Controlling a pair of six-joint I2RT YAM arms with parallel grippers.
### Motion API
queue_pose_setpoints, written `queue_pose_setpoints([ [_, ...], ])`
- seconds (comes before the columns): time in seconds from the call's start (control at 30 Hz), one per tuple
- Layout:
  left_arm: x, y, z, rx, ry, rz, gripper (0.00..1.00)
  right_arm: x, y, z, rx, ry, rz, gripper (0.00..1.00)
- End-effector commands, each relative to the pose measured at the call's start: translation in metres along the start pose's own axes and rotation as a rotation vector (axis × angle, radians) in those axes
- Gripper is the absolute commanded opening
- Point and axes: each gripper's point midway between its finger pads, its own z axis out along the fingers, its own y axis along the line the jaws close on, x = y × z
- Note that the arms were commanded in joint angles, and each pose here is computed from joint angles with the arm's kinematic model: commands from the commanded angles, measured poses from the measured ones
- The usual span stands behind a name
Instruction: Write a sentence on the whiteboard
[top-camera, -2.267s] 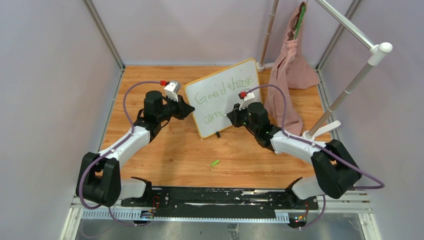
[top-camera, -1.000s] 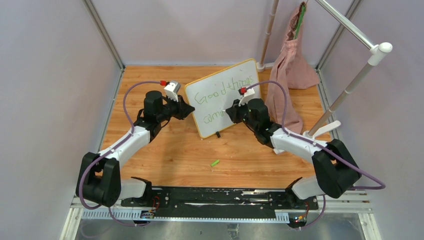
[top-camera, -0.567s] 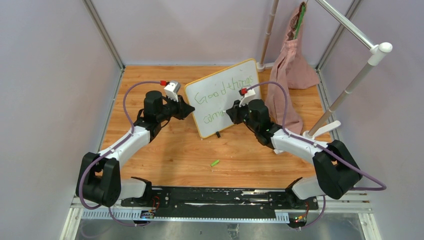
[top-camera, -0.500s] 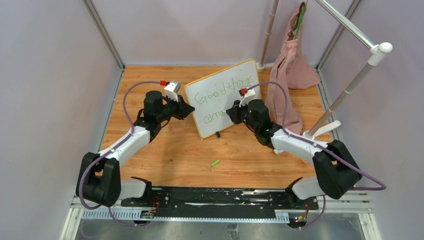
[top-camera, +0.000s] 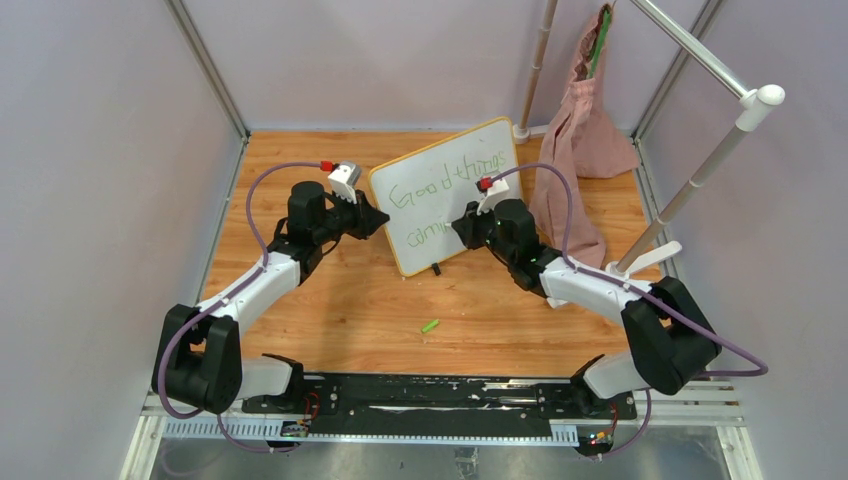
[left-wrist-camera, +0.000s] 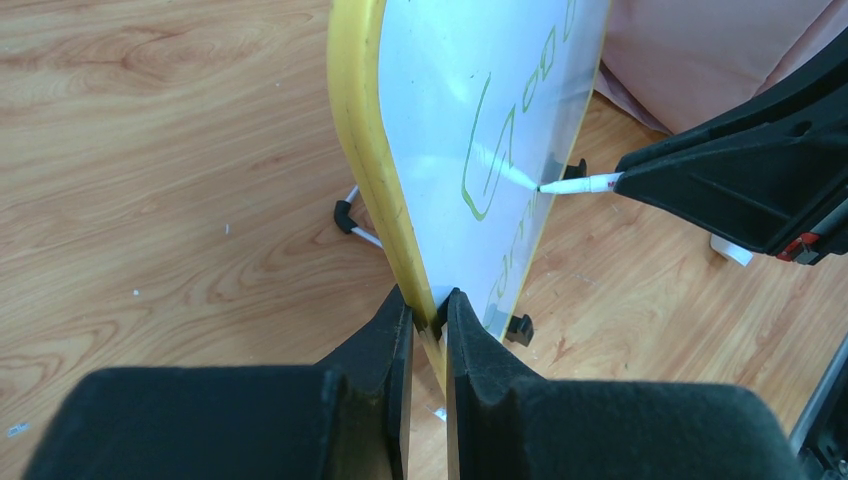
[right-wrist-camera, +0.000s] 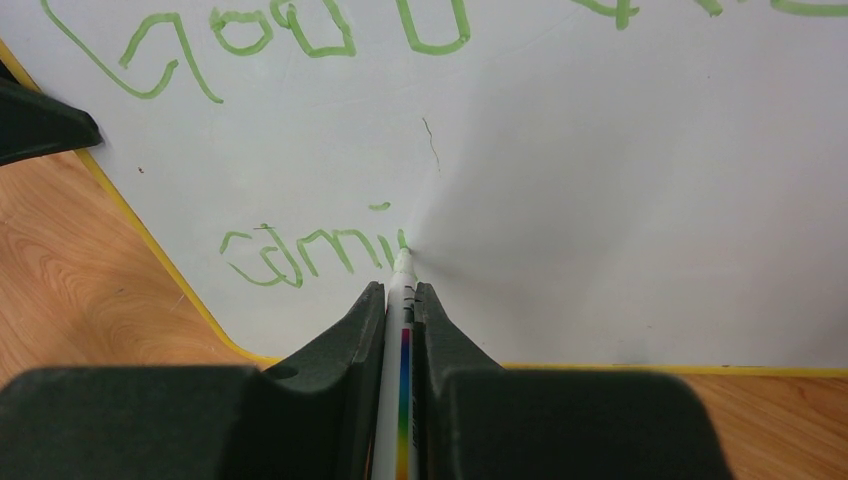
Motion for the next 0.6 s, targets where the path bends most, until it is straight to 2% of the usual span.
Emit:
queue_pose_setpoints([
  [0.0, 0.005, 0.016, -0.003, -0.077, 0.013, 0.092, 0.00, -0.018, -0.004, 0.007, 0.012, -0.044, 0.012, 0.00],
  [0.57, 0.006, 0.017, -0.002, -0.078, 0.017, 0.091, 0.00, -0.027, -0.016, 0.003, 0.045, -0.072, 0.026, 0.00],
])
